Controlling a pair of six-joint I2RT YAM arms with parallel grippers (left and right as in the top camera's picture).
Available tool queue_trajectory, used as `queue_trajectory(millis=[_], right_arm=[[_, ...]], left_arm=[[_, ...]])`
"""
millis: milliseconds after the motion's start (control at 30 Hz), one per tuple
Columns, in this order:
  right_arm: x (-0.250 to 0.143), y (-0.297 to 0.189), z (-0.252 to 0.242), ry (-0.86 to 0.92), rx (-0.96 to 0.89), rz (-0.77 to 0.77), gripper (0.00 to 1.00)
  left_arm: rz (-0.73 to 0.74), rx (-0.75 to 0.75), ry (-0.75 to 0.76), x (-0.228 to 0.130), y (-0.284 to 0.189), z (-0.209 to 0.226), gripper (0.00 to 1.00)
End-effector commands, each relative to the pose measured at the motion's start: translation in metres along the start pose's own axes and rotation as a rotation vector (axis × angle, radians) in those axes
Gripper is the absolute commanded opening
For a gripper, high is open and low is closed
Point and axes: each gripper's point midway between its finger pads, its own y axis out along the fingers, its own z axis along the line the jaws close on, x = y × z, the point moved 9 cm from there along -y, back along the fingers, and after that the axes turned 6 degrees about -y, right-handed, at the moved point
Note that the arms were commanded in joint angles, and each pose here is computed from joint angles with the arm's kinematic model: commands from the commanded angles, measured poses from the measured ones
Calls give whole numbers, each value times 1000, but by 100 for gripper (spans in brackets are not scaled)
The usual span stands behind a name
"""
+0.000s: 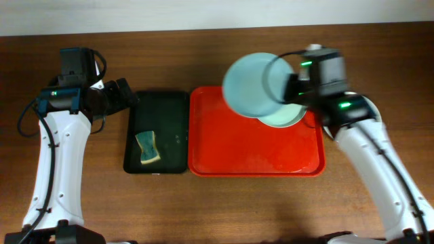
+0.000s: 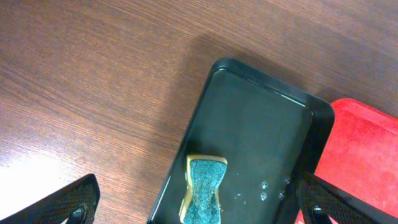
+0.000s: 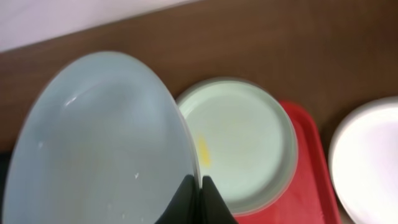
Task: Clean dirty plates on tray and stack at the side
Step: 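Carry the pale green plate right and stack it on the white plate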
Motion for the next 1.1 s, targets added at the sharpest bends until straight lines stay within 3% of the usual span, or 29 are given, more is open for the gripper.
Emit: queue_trajectory(millis=[0,167,333,567,733,1067], right_arm=[[4,-12,-56,211,109,78,4],[-14,-23,-159,460,-102,152,4],[-44,-29,-213,609,-200,199,4],[-79,-22,-239,783,-270,218,4],[-97,-14,-253,848,-445,201,4],[-137,14,-260,869,-501,155,4]], left_arm=[[-5,10,-11,1,0,1,99],[-5,10,-11,1,0,1,99],[-5,10,-11,1,0,1,99],[-5,10,-11,1,0,1,99],[-5,10,-11,1,0,1,99],[-5,10,-11,1,0,1,99]])
